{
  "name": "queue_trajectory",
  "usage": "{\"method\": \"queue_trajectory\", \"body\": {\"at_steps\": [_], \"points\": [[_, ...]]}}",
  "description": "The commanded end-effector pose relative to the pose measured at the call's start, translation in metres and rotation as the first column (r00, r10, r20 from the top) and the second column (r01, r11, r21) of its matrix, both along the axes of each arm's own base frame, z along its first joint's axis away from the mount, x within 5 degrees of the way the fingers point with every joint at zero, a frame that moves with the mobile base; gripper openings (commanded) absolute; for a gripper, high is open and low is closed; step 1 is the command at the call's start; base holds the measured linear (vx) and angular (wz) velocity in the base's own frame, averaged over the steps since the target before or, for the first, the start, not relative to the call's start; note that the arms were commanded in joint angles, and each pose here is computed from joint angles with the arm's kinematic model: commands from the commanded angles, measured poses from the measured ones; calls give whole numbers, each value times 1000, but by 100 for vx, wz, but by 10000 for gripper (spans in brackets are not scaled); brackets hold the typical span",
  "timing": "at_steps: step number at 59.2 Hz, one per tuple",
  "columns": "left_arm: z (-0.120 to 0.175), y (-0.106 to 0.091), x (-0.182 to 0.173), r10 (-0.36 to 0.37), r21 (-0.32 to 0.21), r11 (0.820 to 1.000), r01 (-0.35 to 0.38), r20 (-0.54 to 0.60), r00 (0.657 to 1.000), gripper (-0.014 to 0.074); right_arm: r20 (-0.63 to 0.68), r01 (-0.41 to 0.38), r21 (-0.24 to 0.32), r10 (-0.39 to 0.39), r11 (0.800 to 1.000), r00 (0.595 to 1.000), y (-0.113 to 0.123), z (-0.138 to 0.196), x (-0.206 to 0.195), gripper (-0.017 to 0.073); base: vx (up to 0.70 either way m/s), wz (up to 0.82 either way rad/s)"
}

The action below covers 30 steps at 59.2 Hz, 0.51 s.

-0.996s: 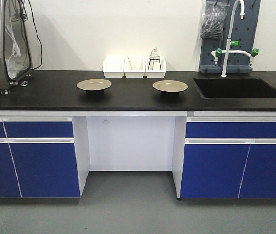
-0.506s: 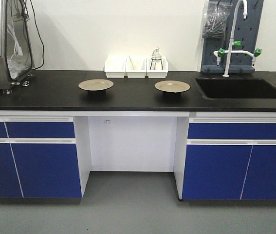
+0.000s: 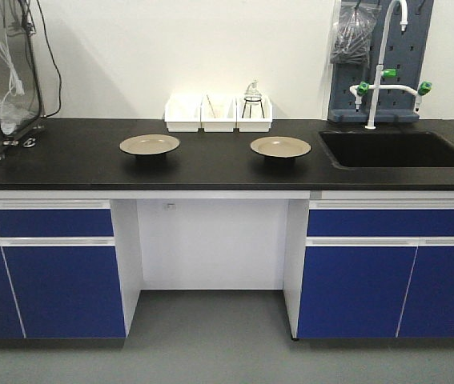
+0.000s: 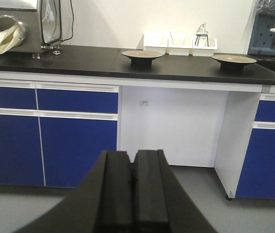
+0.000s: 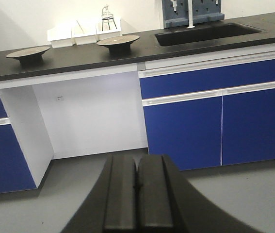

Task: Arrange circular plates on left workspace
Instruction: 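Drive the base toward the counter with the two tan plates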

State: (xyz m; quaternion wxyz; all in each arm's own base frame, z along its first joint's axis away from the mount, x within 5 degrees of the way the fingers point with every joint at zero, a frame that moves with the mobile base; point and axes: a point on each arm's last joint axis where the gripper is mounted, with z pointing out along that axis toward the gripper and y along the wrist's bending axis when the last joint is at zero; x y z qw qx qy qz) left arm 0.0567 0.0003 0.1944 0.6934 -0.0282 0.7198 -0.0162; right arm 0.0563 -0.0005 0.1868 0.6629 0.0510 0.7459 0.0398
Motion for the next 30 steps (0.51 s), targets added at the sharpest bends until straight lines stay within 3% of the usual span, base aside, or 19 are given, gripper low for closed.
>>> {"method": "queue_trajectory", "body": {"at_steps": [1, 30], "points": [[5, 1, -1, 11, -10, 1000, -10, 86, 996, 2, 92, -2, -16, 3, 1000, 996, 0, 6, 0, 0, 18, -4], [5, 1, -1, 11, -10, 1000, -10, 86, 996, 2, 92, -2, -16, 3, 1000, 996, 0, 6, 0, 0, 27, 7]]}}
